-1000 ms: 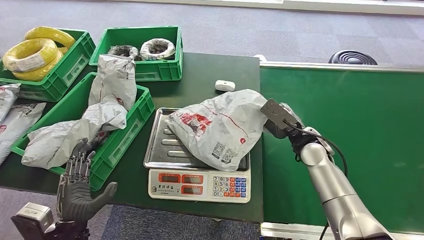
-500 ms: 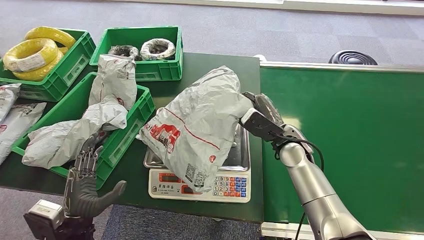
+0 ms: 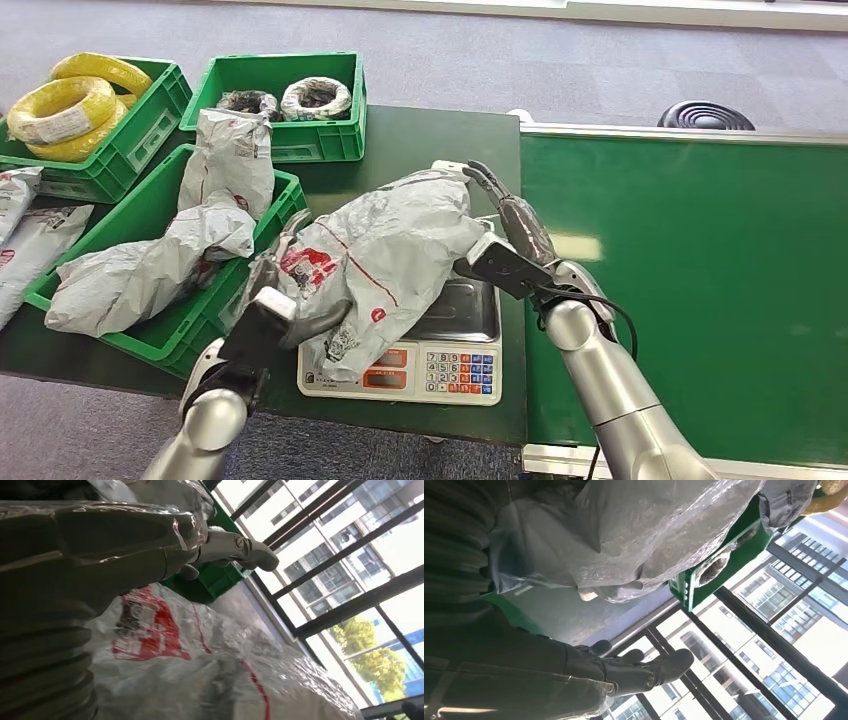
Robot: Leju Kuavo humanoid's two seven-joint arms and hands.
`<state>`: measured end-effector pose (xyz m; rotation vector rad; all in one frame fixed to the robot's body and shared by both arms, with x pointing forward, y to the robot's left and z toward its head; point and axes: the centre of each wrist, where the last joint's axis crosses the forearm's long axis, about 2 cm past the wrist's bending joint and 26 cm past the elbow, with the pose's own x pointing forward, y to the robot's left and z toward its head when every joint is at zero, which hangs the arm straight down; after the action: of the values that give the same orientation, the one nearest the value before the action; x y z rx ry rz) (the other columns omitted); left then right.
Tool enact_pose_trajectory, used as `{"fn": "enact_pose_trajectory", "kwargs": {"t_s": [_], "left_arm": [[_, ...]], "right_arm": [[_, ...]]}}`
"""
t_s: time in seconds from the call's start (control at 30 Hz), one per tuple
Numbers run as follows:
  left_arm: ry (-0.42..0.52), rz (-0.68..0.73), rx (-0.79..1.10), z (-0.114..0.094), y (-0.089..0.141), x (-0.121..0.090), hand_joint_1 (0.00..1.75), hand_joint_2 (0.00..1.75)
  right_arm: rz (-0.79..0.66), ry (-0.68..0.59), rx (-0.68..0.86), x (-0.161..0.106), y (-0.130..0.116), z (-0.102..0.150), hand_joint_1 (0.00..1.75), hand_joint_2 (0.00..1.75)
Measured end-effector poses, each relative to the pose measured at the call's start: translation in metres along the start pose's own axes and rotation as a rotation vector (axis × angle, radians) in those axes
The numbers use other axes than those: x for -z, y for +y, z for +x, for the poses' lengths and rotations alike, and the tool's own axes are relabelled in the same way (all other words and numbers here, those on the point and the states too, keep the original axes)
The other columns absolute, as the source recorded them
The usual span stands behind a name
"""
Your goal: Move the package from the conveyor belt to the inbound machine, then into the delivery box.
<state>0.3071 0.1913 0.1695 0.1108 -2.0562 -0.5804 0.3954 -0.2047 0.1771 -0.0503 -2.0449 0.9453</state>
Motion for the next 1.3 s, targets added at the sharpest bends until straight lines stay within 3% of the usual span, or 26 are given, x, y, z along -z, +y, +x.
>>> {"fn": "enact_pose_trajectory", "kwargs": {"t_s": [0.1, 0.3, 0.37, 0.43, 0.5, 0.83, 1.1, 1.3], "left_arm": [[0.007, -0.117, 0.019, 0.003, -0.016, 0.034, 0.00, 1.75], [0.026, -0.360, 0.069, 0.014, -0.055, 0.077, 0.01, 1.75], [0.054, -0.452, 0.115, 0.016, -0.067, 0.086, 0.71, 1.75], [0.080, -0.528, 0.160, 0.016, -0.077, 0.092, 1.57, 1.75], [0.092, -0.572, 0.190, 0.015, -0.083, 0.097, 1.75, 1.75], [0.103, -0.523, 0.197, 0.009, -0.079, 0.107, 1.75, 1.75], [0.052, -0.237, 0.113, 0.018, -0.047, 0.120, 1.75, 1.75], [0.025, -0.186, 0.099, 0.023, -0.034, 0.123, 1.75, 1.75]], "right_arm": [[-0.006, -0.010, 0.012, 0.001, 0.002, -0.001, 0.00, 1.75], [-0.025, -0.021, 0.030, 0.002, 0.003, -0.002, 0.00, 1.75], [-0.033, -0.026, 0.034, 0.002, 0.003, -0.002, 0.00, 1.75], [-0.041, -0.031, 0.038, 0.002, 0.003, -0.002, 0.00, 1.75], [-0.046, -0.033, 0.041, 0.002, 0.003, -0.002, 0.00, 1.75], [-0.082, -0.029, 0.062, -0.002, 0.006, -0.003, 0.00, 1.75], [-0.110, -0.038, 0.071, -0.003, 0.005, 0.000, 0.00, 1.75], [-0.121, -0.041, 0.072, -0.004, 0.003, 0.001, 0.00, 1.75]]}}
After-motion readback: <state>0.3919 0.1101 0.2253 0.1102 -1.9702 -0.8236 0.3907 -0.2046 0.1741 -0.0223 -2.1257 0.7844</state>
